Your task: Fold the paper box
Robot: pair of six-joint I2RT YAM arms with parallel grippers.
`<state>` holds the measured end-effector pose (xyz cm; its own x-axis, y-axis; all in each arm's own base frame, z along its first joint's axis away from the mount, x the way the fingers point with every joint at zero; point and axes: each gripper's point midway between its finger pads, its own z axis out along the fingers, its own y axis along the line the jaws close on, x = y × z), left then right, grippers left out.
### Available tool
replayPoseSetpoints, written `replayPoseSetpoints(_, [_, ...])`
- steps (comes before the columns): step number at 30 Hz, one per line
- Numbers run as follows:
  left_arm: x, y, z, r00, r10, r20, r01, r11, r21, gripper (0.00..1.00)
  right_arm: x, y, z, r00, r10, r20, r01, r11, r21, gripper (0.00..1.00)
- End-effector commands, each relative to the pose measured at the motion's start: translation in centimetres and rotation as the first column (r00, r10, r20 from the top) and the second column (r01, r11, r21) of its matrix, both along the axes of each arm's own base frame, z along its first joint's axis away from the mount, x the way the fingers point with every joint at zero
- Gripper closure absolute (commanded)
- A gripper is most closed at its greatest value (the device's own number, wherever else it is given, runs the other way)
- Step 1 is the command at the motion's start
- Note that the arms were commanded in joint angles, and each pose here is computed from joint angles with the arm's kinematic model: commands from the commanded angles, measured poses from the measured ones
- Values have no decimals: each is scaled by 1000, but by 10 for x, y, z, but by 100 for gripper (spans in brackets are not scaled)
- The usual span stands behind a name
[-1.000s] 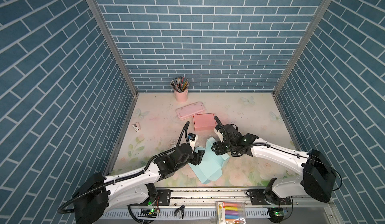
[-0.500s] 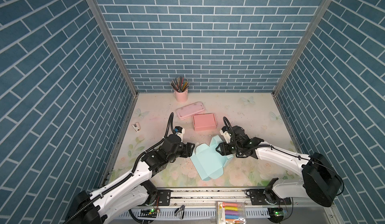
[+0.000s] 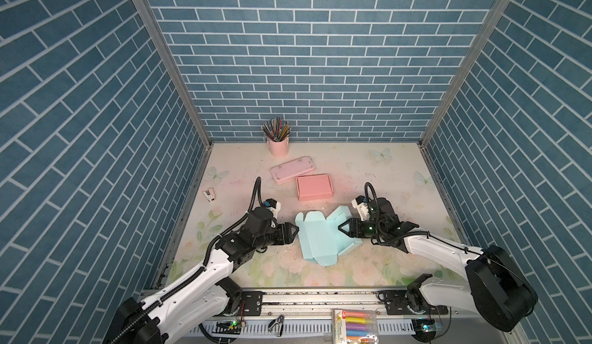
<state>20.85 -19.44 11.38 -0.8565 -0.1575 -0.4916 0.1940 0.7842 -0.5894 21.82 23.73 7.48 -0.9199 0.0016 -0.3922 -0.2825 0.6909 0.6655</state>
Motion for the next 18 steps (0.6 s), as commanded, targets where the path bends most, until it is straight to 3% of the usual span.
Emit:
replayPoseSetpoints(1, [1,-2,-3,999,42,-27,-44,997,-69,24,0,3,9,1000,-4,-4,4,998,57,45])
replayPoseSetpoints(8, [2,-21,9,1000,13,-19,-16,979,-202,25,0,-1,6,1000,-15,-3,15,998,65,45])
replayPoseSetpoints(18, [3,-41,-4,999,-12,-53,1,980,-199,35,-2,-3,5,1000,-20,2,20,997,74,45])
